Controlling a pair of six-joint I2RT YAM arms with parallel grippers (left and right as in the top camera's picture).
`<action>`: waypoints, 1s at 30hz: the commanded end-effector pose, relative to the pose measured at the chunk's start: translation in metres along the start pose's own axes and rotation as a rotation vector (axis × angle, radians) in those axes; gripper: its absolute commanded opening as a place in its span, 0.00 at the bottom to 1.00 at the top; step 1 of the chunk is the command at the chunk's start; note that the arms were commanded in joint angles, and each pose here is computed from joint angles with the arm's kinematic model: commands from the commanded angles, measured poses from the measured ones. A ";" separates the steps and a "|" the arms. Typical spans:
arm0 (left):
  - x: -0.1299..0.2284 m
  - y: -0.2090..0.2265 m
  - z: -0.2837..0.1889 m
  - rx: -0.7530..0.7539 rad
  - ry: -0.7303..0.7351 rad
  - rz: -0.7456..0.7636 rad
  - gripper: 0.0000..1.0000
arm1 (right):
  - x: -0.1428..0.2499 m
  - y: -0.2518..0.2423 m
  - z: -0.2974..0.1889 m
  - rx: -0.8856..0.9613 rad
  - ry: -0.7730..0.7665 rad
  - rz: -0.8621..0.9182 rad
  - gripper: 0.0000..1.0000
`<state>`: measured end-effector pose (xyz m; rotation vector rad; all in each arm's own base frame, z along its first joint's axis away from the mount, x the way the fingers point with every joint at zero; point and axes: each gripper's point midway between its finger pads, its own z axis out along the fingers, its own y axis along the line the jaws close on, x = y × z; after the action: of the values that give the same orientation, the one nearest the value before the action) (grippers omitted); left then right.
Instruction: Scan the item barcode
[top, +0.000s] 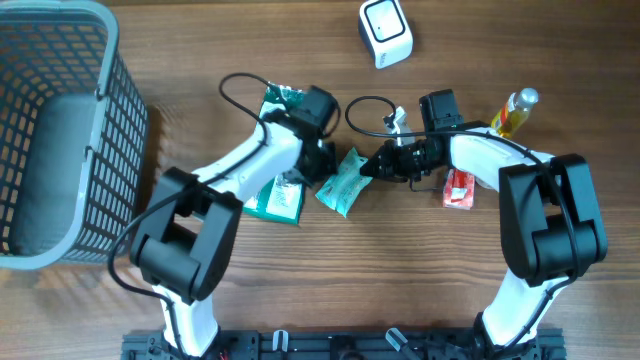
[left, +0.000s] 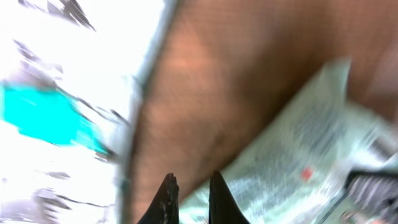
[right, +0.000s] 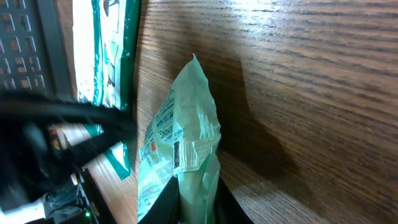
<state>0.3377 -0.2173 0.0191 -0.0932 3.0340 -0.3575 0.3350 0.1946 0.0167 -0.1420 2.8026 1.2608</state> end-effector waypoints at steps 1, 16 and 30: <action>-0.064 0.024 -0.056 -0.016 -0.213 -0.072 0.07 | 0.004 -0.002 0.003 -0.011 0.014 -0.039 0.04; -0.099 0.143 -0.084 -0.186 -0.296 -0.324 1.00 | -0.002 0.004 0.000 -0.023 -0.006 -0.080 0.04; -0.099 0.143 -0.084 -0.186 -0.296 -0.324 1.00 | -0.026 0.125 -0.127 0.075 -0.226 -0.346 0.04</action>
<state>0.4171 -0.0557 0.0649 -0.6027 2.7740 -0.0797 0.3243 0.1920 0.1284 -0.3551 2.6126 1.1975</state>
